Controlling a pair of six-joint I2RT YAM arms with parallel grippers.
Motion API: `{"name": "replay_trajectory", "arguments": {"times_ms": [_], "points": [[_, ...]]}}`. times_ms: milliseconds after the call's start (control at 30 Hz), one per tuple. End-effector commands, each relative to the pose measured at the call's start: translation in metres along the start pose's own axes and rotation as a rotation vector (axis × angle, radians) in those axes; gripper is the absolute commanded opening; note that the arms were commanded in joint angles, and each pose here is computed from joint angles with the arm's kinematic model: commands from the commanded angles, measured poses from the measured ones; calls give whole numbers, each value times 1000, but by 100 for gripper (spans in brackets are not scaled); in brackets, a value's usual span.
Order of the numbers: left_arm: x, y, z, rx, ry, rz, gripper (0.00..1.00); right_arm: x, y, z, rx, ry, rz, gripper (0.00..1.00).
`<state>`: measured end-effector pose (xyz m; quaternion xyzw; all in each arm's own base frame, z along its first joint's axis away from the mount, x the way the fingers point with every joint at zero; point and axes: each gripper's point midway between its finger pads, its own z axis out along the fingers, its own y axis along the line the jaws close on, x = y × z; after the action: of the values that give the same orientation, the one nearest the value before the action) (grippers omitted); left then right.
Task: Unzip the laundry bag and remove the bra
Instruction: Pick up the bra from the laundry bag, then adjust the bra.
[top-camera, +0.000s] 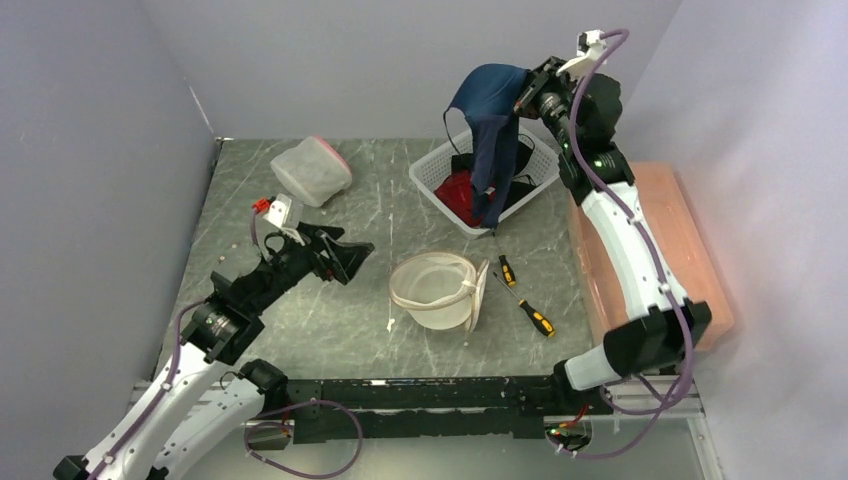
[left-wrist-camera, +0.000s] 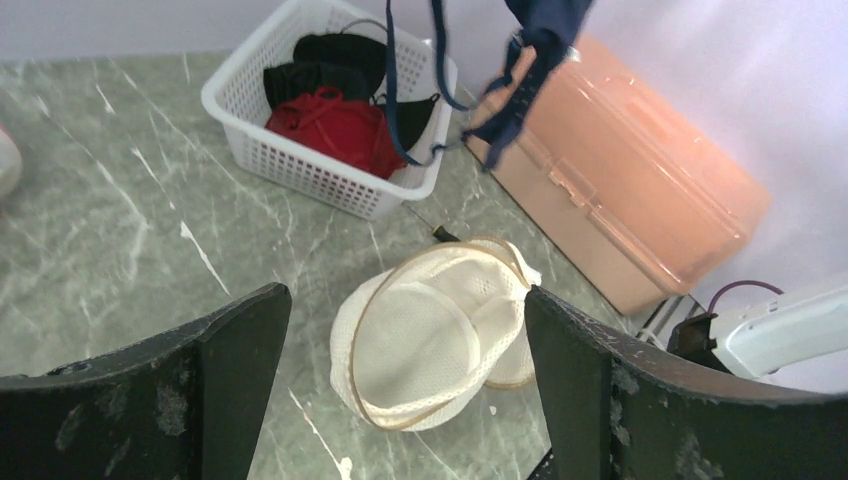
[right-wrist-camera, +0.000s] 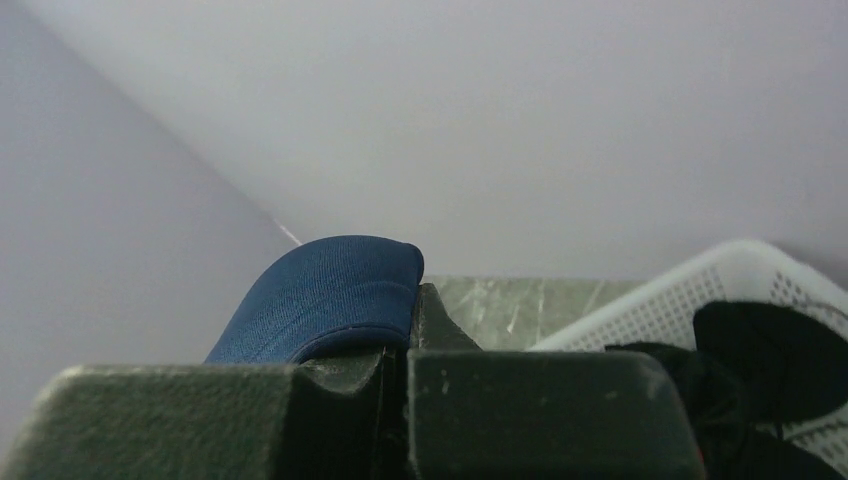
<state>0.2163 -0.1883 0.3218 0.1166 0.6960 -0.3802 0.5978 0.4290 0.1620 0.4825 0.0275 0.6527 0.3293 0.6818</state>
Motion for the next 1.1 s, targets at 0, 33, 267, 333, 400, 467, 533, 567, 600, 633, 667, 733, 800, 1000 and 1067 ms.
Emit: {"name": "replay_trajectory", "arguments": {"times_ms": [0, 33, 267, 333, 400, 467, 533, 567, 600, 633, 667, 733, 800, 1000, 1067], "points": [[10, -4, 4, 27, 0, -104, 92, -11, -15, 24, -33, -12, 145, 0], [17, -1, 6, 19, 10, -120, 92, -11, -18, 29, -39, -13, 154, 0], [26, 11, 18, -20, 14, -155, 93, 7, -10, 43, -146, 31, 271, 0], [12, 7, 23, -8, -18, -131, 93, 6, 5, 38, -217, 40, 282, 0], [-4, 4, 27, -4, -49, -100, 93, 4, 19, 28, -270, 52, 267, 0], [-22, -1, 32, 7, -84, -62, 93, 3, 37, 18, -334, 64, 230, 0], [-43, -9, 37, 33, -124, -22, 93, 2, 54, 7, -381, 68, 173, 0], [-58, -16, 39, 53, -151, -3, 93, 2, 63, 0, -406, 62, 134, 0], [-70, -22, 40, 72, -170, 18, 93, 5, 70, -8, -423, 54, 97, 0], [-81, -28, 44, 89, -182, 27, 93, 7, 77, -16, -445, 44, 62, 0], [-93, -35, 45, 107, -200, 30, 94, 11, 83, -24, -469, 37, 34, 0], [-114, -50, 47, 156, -228, 9, 94, 19, 92, -39, -505, 23, -4, 0], [-129, -69, 49, 229, -229, -34, 94, 31, 91, -50, -515, 20, -16, 0], [-138, -101, 60, 407, -144, -231, 94, 36, 96, -81, -582, -41, -63, 0], [-144, -104, 60, 465, -146, -281, 94, 39, 99, -89, -611, -49, -80, 0]]}}
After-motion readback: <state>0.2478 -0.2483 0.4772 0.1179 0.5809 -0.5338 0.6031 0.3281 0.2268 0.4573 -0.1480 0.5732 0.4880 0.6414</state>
